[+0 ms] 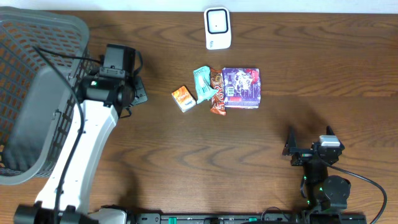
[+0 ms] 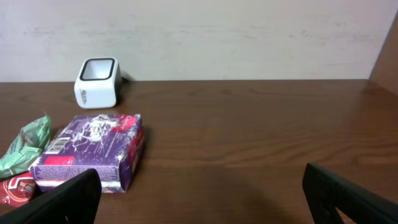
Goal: Scan the item barcode
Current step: 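Move the left gripper back over the basket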
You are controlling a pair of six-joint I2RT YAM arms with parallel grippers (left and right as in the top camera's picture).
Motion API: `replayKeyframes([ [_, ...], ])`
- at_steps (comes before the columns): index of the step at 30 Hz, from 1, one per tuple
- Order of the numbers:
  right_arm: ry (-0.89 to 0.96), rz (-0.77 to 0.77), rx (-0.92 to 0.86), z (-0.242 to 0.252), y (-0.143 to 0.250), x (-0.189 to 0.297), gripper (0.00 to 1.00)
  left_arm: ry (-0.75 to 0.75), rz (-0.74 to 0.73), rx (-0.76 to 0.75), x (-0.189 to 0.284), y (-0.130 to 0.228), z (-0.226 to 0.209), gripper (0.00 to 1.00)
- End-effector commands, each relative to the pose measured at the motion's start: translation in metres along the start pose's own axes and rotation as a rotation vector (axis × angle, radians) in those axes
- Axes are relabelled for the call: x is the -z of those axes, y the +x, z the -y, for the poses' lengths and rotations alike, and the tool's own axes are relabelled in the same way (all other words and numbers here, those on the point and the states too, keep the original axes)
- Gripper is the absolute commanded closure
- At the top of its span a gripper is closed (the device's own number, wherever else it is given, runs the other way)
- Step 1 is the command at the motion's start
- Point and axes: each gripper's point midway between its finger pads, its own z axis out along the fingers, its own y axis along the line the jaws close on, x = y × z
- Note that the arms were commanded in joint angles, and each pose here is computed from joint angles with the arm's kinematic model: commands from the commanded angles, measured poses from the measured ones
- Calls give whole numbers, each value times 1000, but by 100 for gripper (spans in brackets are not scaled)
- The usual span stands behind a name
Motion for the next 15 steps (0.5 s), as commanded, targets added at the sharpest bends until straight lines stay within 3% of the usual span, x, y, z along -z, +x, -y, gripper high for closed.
replayKeyframes([
  [1, 4, 0, 14, 1, 0, 0, 1, -122, 158, 16, 31, -24, -28, 89],
  [6, 4, 0, 14, 1, 0, 0, 1, -315, 321, 61, 59, -48, -66, 92],
  [15, 4, 0, 14, 1, 0, 0, 1, -365, 317, 130, 51, -56, -91, 92],
])
